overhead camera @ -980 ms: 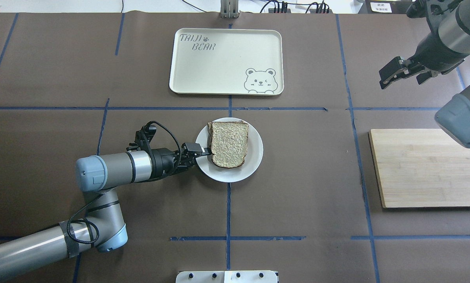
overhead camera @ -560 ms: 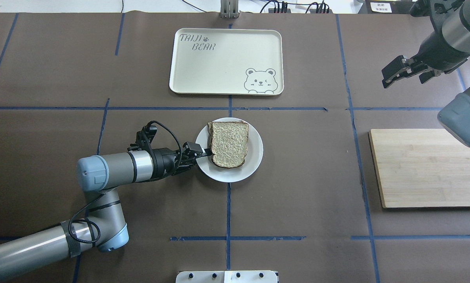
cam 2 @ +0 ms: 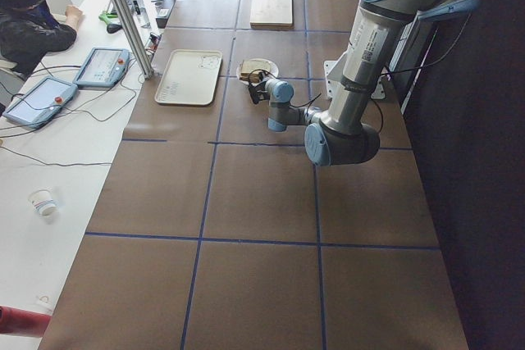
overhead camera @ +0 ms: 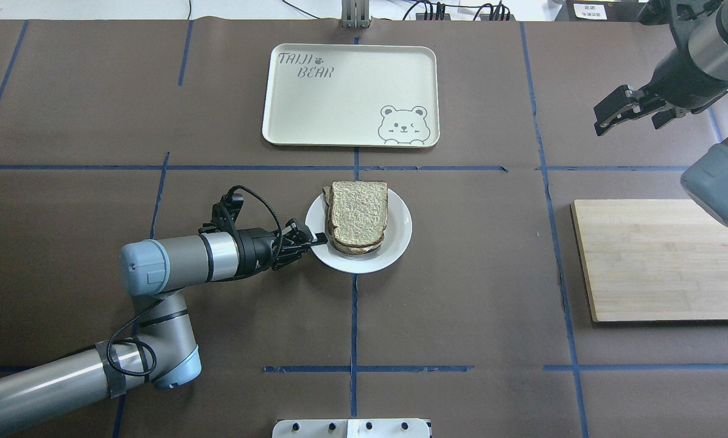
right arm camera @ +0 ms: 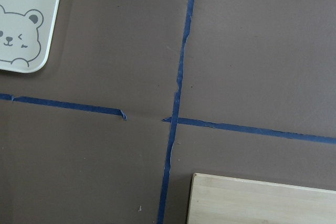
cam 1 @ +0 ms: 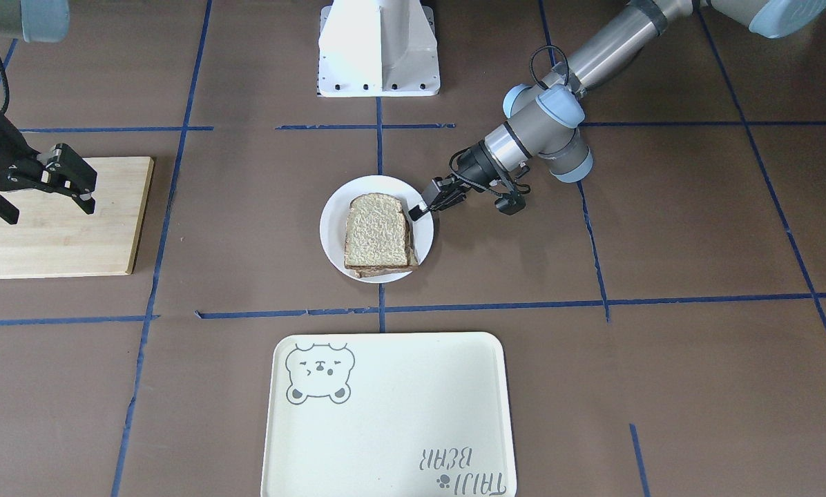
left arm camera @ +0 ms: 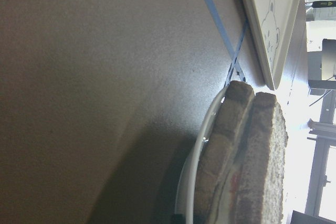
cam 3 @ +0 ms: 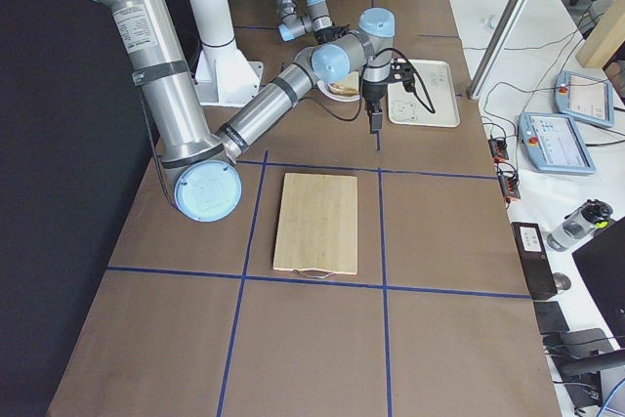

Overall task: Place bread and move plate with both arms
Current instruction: 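Slide the plate with the left gripper onto the cream bear tray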

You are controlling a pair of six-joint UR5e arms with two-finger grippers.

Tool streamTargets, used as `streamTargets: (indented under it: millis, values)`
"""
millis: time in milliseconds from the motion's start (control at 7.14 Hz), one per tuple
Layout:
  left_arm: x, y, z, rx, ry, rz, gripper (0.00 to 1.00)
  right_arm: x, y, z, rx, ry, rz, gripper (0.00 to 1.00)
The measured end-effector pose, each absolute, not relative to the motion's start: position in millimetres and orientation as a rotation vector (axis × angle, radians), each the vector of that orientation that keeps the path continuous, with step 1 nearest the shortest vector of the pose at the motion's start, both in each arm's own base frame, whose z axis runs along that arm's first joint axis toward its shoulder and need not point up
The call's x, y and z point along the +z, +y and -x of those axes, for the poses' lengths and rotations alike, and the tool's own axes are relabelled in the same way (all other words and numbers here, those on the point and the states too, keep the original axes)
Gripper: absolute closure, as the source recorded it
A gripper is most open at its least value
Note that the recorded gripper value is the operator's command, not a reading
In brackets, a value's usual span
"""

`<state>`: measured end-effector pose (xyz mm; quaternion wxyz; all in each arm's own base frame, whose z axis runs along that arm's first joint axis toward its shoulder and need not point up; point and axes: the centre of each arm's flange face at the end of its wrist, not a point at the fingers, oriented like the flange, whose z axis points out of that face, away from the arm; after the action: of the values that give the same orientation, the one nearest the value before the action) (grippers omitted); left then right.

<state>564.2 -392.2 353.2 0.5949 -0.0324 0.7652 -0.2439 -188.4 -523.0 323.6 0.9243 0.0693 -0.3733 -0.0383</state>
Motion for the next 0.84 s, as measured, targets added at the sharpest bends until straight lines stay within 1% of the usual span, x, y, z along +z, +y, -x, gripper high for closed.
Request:
streamTargets:
  millis: [560, 840]
  values:
    - [315.7, -416.5, -539.4, -0.611, 1.859, 0.073, 1.00, 337.8, -521.6, 178.2, -0.086, -0.756, -0.136, 0.00]
    - [299.6, -457.2, -519.0, -0.668, 1.851, 0.009, 1.00, 355.3, -520.2, 155.2, -0.098, -0.773, -0.121, 0.00]
